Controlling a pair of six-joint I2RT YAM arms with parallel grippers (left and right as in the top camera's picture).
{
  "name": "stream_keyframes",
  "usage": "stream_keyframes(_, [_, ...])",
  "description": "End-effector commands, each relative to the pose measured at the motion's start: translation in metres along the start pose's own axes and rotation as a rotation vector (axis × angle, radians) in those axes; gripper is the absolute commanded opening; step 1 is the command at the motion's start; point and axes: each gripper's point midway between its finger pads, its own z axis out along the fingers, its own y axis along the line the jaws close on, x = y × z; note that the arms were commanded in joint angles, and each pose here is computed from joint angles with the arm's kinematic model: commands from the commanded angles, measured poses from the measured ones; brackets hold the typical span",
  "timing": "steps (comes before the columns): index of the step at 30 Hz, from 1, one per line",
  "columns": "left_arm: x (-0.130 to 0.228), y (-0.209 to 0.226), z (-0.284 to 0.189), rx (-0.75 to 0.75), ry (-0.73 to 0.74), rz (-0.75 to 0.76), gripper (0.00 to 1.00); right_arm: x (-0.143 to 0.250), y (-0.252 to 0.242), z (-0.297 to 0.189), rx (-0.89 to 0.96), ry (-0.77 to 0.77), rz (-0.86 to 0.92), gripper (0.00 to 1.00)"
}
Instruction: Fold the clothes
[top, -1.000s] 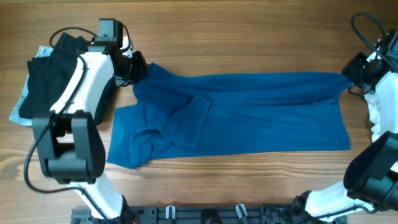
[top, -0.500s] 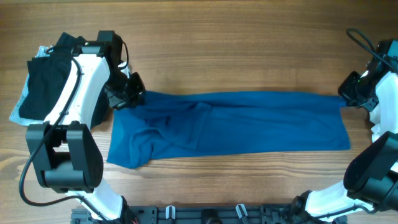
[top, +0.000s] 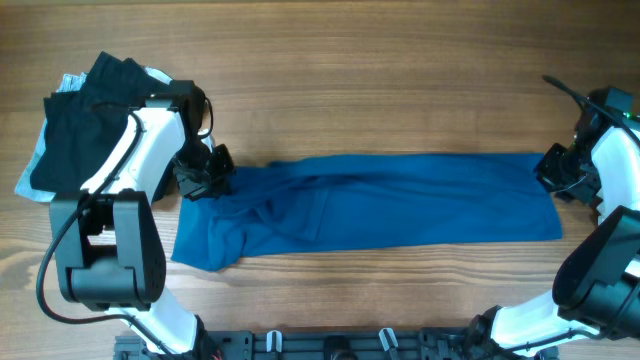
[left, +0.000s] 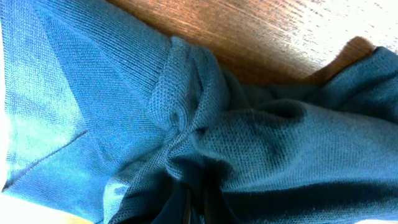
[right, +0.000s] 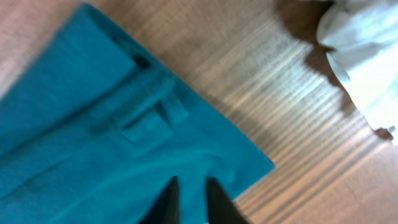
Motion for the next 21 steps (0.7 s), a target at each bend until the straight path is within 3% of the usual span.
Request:
stream_keyframes(1, [-0.003, 0.002, -0.004, -0.007, -0.033, 0.012, 0.04, -0.001, 0.006, -0.004, -0.047, -0.013, -0.005, 0.4])
stream_keyframes(12, [-0.003, 0.002, -0.004, -0.006, -0.034, 0.013, 0.04, -0.02, 0.025, 0.013, -0.13, -0.079, 0.088, 0.39])
stream_keyframes(21, [-0.004, 0.001, -0.004, -0.005, -0.038, 0.013, 0.04, -0.018, 0.023, 0.039, -0.11, -0.022, 0.22, 0.4])
